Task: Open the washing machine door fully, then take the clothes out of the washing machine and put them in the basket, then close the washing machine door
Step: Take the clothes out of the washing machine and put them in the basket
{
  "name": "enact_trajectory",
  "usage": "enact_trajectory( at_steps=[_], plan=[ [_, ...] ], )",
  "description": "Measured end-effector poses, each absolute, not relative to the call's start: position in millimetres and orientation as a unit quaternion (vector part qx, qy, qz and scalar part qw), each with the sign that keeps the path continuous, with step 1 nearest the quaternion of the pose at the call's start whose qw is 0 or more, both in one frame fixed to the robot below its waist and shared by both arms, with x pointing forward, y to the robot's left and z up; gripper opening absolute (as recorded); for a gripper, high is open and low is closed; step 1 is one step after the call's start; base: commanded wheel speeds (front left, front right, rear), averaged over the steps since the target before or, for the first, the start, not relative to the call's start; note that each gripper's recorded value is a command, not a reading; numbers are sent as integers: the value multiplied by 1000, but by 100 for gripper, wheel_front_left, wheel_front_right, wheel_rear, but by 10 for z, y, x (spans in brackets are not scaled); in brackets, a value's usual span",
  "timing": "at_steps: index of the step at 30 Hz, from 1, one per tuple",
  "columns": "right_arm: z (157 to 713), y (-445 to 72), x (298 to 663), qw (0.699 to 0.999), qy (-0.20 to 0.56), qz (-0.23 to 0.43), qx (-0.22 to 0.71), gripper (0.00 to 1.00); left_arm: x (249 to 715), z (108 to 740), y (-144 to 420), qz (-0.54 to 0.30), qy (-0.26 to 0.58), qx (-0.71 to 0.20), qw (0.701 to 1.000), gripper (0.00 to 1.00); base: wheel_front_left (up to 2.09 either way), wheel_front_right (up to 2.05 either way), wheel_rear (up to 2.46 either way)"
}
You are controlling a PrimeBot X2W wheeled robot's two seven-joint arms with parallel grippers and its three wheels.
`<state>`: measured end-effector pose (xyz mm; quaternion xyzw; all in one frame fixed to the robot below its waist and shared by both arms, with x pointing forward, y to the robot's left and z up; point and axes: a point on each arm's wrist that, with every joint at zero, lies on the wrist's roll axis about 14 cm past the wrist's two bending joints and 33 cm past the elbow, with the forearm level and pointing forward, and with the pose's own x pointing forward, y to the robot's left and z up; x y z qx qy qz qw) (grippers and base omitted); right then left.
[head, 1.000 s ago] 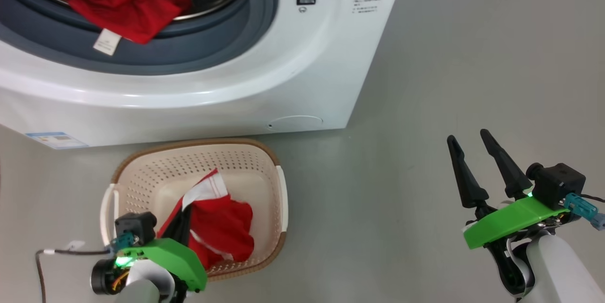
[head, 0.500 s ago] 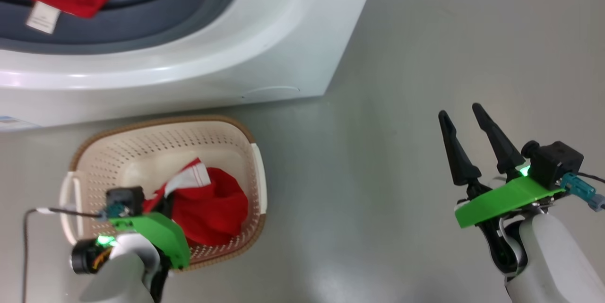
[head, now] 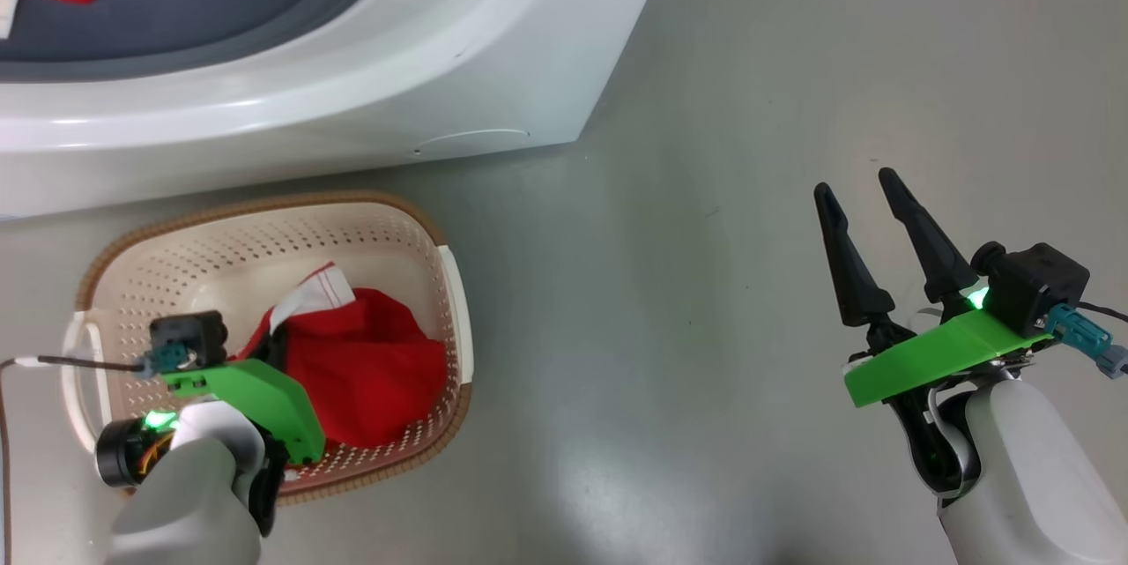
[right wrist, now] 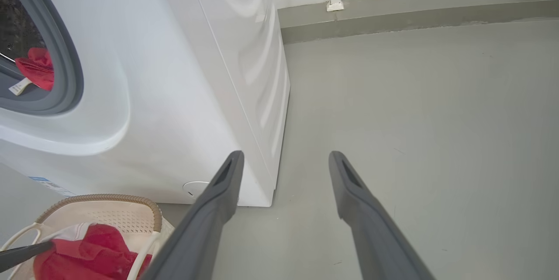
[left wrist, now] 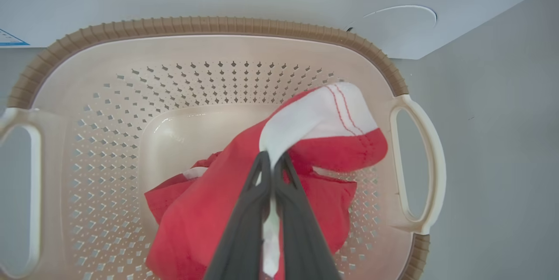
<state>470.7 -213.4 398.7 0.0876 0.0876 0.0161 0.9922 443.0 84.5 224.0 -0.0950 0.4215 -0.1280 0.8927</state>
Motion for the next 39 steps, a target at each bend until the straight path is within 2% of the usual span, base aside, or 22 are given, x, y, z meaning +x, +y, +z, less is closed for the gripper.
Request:
enact_trajectory(
  at_steps=[2,3,15,22,39],
  plan=[
    [4005,-2126,4710,992,86,17,88,100,4449,2275,864,-125,417,-97,895,96,0,0,0],
    [4021,-2118,4712,992,84,18,88,100,4450,2293,871,-125,416,-96,896,100,0,0,0],
    [4298,-2038,4726,994,54,34,89,100,4466,2664,927,-110,368,-123,915,100,0,0,0],
    [4393,-1997,4628,994,49,44,85,100,4751,3221,1042,-96,273,-159,944,100,0,0,0],
    [4668,-1895,4299,994,28,64,85,100,4557,4216,1453,-69,105,-126,984,100,0,0,0]
  ],
)
